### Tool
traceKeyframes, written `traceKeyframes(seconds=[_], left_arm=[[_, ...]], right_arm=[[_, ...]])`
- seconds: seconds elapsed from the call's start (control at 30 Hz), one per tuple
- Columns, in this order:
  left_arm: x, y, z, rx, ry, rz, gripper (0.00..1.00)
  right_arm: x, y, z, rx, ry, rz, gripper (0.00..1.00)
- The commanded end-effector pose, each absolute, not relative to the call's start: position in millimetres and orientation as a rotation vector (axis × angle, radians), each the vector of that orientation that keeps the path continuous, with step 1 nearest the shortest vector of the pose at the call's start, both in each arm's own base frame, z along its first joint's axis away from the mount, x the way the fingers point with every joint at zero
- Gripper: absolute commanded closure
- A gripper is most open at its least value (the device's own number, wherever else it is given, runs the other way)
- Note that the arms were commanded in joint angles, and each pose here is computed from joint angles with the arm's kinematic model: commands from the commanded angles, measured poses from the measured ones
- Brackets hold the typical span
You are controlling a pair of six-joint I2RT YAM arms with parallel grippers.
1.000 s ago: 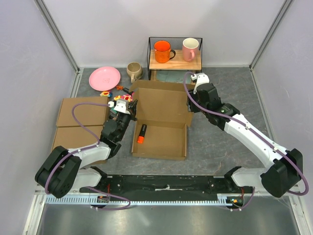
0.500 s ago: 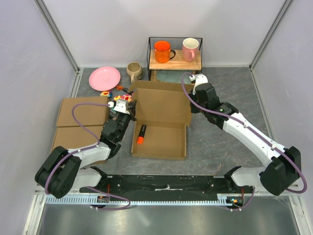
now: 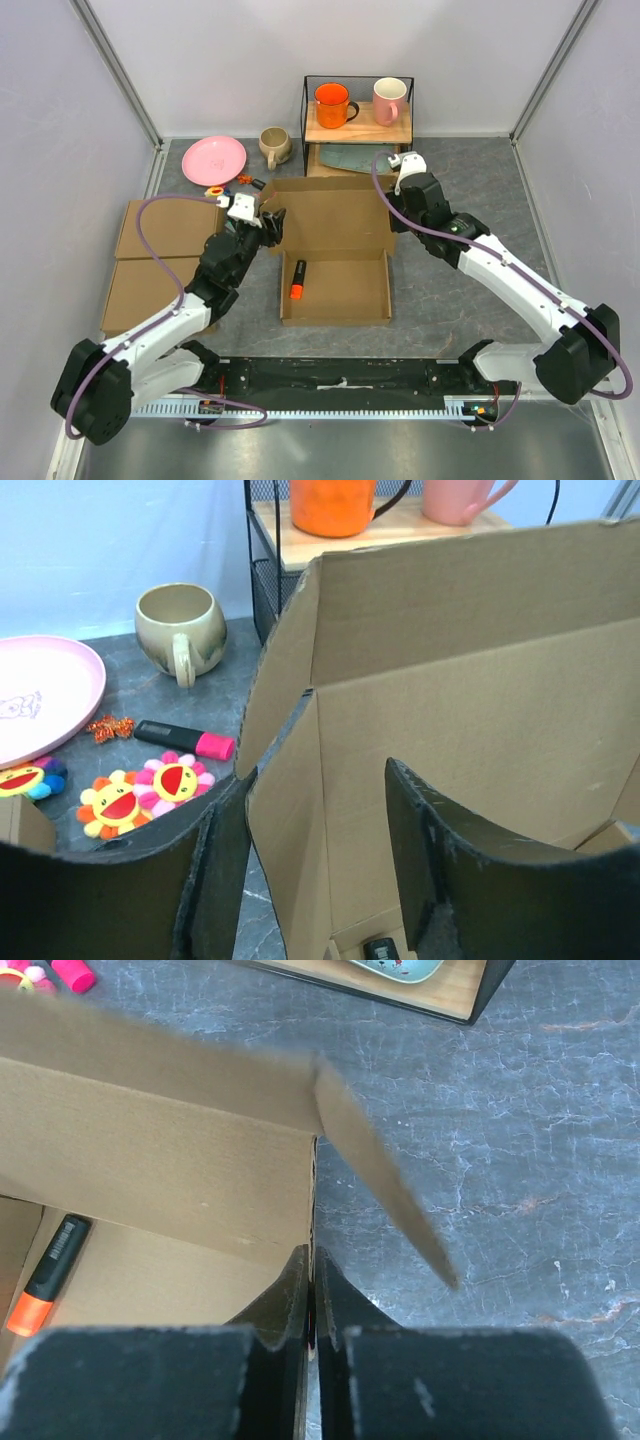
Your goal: Fold the paper box
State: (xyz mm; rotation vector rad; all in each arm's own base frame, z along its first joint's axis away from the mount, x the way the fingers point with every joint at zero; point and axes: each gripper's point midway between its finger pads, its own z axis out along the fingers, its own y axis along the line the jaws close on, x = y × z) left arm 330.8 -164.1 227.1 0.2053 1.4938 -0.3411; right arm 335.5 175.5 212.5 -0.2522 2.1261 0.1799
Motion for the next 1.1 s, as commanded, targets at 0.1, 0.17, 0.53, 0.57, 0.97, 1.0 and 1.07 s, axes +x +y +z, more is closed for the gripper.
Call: traceKeyframes(seconds=[0.1, 0.17, 0.53, 0.57, 0.97, 1.0, 1.07], left_arm=[[313, -161, 260, 0.244, 1.598, -0.349, 0.32], [304, -160, 263, 0.285, 1.635, -0.351, 0.27], [284, -161, 232, 0.443, 1.964, -0.483, 0.21], [285, -159, 232, 0.435, 1.983, -0.501, 0.23], [319, -151, 249, 0.313, 2.018, -0.577, 0.27], [318, -156, 250, 0.332, 2.020, -0.606, 0.27], [318, -161, 251, 0.353, 2.032, -0.633, 0.32]], right_arm=[[330, 167, 221, -0.246, 2.069, 0.142, 1.00], [328, 167, 222, -0.245, 2.060, 0.146, 1.00], [323, 168, 223, -0.258, 2.046, 0.140, 1.00], [322, 168, 223, -0.258, 2.046, 0.140, 1.00], [319, 170, 228, -0.271, 2.027, 0.145, 1.00], [319, 170, 229, -0.273, 2.027, 0.144, 1.00], [318, 170, 229, -0.275, 2.024, 0.138, 1.00]])
